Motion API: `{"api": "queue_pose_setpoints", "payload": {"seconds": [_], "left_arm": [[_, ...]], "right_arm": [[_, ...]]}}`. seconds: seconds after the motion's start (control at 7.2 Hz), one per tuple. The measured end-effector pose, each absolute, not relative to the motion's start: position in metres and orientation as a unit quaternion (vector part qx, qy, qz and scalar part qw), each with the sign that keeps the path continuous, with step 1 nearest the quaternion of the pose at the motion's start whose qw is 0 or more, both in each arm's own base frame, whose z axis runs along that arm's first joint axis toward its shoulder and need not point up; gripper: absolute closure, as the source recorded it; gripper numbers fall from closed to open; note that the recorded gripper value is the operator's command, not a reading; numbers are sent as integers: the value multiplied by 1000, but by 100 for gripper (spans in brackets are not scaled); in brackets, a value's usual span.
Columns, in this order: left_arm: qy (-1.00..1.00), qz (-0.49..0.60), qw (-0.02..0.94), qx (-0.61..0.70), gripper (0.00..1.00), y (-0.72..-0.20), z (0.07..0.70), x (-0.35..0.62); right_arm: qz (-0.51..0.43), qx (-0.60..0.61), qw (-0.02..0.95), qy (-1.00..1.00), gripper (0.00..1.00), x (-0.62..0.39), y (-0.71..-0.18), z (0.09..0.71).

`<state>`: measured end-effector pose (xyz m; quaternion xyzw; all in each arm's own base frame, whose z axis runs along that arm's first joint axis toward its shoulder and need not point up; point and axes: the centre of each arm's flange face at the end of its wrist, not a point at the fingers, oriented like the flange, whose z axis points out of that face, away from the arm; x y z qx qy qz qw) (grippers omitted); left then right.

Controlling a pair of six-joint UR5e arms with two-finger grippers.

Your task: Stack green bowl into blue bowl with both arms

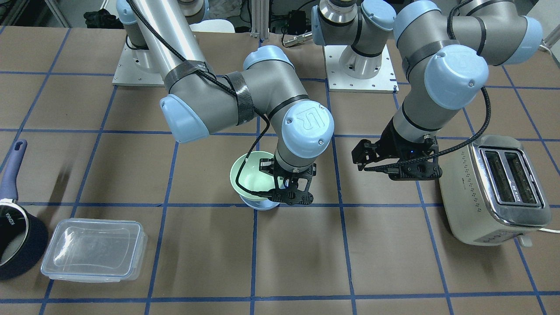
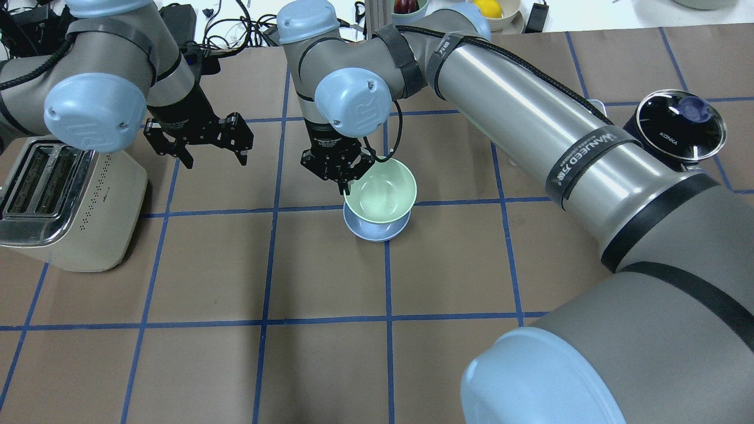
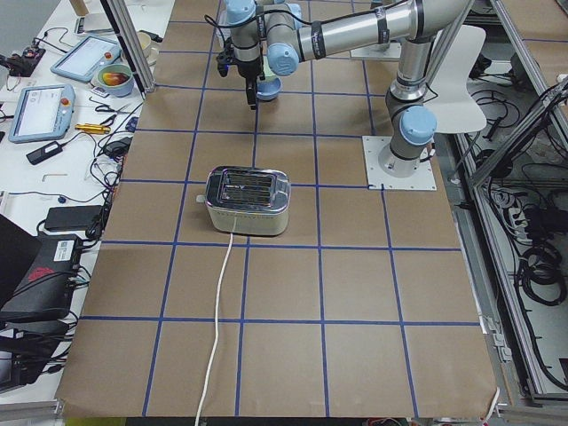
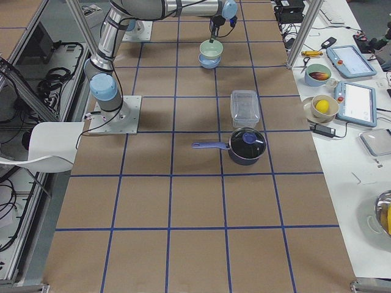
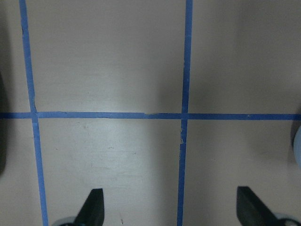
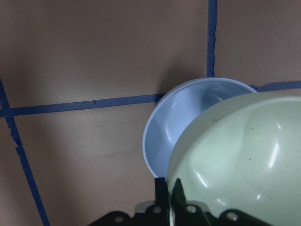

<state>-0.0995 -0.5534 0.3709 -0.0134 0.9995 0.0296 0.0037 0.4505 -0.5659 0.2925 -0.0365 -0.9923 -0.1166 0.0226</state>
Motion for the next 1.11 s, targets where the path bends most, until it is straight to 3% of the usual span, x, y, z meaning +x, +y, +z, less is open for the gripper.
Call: {"api": "queue_pose_setpoints", "payload": {"seconds": [0.14, 0.28, 0.42, 0.83, 1.11], "left_arm": [[999, 30, 4, -13, 0, -553, 371, -100], [999, 29, 4, -13, 0, -553, 371, -99], [999, 29, 4, -13, 0, -554, 371, -100], [1000, 26, 4, -15, 0, -555, 373, -100], [999, 11, 9, -34, 0, -555, 381, -105]], "right_arm": [[-118, -36, 21, -992, 29, 451, -566, 291], [-120, -33, 22, -992, 6, 451, -566, 289], [-123, -30, 26, -992, 0, 450, -565, 287], [-117, -30, 30, -992, 0, 444, -563, 300], [-100, -12, 41, -994, 0, 409, -563, 351]]}}
